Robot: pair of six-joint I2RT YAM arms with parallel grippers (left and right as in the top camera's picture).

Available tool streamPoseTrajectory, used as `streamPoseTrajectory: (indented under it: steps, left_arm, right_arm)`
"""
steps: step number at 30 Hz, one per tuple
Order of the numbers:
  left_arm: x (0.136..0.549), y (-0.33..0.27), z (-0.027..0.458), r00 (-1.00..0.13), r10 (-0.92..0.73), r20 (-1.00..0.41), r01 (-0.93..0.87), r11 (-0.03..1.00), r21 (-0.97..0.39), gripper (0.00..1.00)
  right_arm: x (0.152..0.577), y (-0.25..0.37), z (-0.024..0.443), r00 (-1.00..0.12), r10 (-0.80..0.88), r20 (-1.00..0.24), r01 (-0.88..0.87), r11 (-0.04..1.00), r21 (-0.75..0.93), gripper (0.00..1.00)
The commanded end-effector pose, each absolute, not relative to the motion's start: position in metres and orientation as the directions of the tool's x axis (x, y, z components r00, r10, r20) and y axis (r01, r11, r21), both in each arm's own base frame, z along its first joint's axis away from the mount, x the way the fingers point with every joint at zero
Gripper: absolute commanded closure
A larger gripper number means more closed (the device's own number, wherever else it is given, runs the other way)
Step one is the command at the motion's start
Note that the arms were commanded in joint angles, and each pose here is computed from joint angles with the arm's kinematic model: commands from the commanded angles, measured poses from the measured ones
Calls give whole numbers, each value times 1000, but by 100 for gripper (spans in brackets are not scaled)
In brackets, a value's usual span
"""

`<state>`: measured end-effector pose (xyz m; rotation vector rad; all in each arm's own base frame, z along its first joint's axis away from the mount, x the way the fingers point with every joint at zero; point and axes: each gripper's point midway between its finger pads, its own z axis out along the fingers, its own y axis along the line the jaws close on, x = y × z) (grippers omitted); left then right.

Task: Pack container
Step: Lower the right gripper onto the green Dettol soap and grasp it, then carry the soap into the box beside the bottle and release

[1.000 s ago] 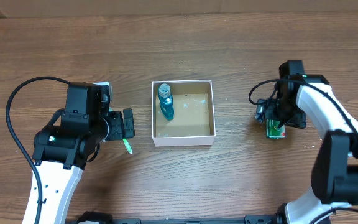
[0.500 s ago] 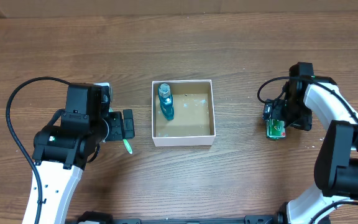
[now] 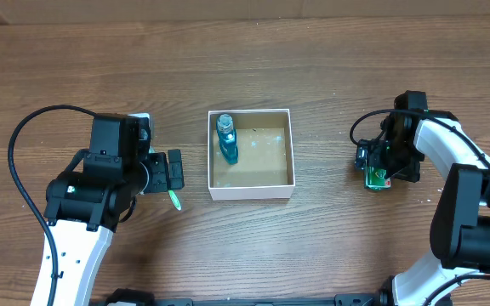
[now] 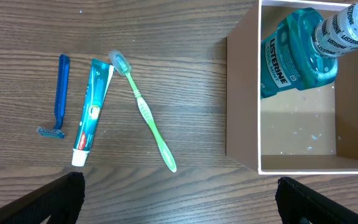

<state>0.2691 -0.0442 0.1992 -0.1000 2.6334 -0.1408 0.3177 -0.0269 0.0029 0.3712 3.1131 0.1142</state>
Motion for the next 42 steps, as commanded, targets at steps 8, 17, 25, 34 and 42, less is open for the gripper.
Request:
streamPoseTrajectory:
  steps: [8, 17, 25, 34, 42]
  left_arm:
    - [269, -40, 203, -864, -108, -491, -60, 992, -112, 0]
    - [269, -40, 203, -864, -108, -491, -60, 992, -113, 0]
    - [269, -40, 203, -864, -108, -491, -60, 992, -113, 0]
    - [269, -40, 203, -865, -105, -491, -57, 992, -111, 0]
    - [268, -40, 203, -866, -104, -489, -58, 992, -109, 0]
  right_arm:
    - [308, -23, -20, -975, 218, 41, 221, 971, 88, 0]
    - [306, -22, -27, -974, 218, 62, 223, 971, 86, 27]
    - [305, -22, -27, -974, 218, 64, 223, 971, 86, 40]
    - [318, -24, -10, -974, 222, 54, 226, 970, 88, 55]
    - [346, -23, 70, -964, 259, -53, 253, 962, 102, 64]
